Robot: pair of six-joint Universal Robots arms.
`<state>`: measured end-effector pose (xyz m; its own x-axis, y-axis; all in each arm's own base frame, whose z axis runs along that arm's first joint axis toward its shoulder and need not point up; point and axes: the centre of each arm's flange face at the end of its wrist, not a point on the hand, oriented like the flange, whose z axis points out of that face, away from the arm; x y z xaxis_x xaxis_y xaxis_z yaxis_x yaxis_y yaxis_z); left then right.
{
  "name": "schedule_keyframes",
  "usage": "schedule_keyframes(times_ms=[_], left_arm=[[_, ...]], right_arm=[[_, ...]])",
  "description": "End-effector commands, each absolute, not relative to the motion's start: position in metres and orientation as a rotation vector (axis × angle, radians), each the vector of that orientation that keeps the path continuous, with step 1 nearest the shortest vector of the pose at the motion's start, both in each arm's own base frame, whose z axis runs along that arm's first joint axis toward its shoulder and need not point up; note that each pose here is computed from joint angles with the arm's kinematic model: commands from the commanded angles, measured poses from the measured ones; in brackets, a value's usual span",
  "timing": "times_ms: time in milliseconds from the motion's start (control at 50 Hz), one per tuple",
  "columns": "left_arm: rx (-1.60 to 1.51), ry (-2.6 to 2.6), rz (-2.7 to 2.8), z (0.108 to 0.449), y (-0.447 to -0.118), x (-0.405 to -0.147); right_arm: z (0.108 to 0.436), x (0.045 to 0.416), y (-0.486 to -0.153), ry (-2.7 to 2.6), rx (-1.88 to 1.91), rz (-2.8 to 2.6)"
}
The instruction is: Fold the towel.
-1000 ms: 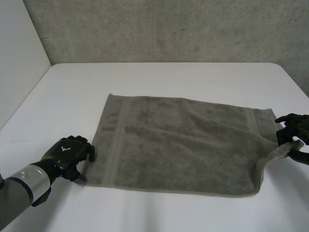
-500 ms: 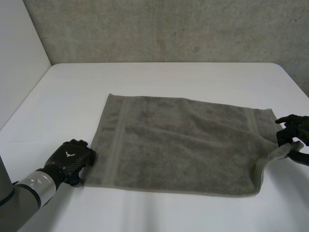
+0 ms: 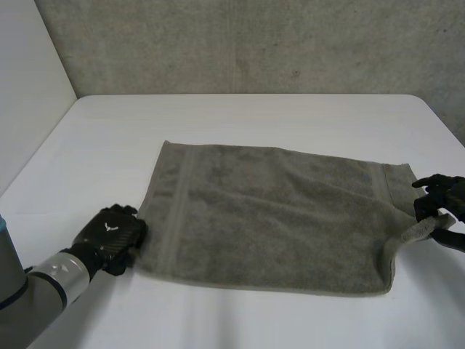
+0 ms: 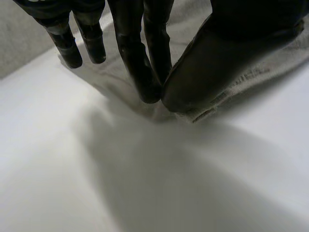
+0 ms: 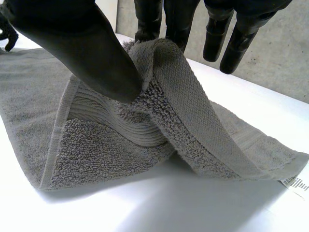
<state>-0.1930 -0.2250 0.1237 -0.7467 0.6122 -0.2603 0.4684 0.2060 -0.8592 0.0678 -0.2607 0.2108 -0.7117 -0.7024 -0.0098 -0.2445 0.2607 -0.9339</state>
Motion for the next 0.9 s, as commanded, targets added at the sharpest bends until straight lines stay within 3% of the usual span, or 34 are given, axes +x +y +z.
schedule_keyframes(times_ms=[20, 380, 540, 900], left_arm=[[-1.046, -2.274, 1.646, 0.142, -0.224, -0.199], [-0.985, -2.273, 1.618, 0.146, -0.220, -0.204], [-0.991, -2.344, 1.464, 0.140, -0.203, -0.201], [-0.941, -2.419, 1.472, 0.148, -0.215, -0.179]], right_arm=[[0.211, 0.067, -0.261, 2.112, -0.855, -1.450], [0.211, 0.067, -0.260, 2.114, -0.849, -1.447], [0.210, 0.067, -0.260, 2.115, -0.851, -1.449], [0.210, 0.066, -0.260, 2.104, -0.842, -1.455]])
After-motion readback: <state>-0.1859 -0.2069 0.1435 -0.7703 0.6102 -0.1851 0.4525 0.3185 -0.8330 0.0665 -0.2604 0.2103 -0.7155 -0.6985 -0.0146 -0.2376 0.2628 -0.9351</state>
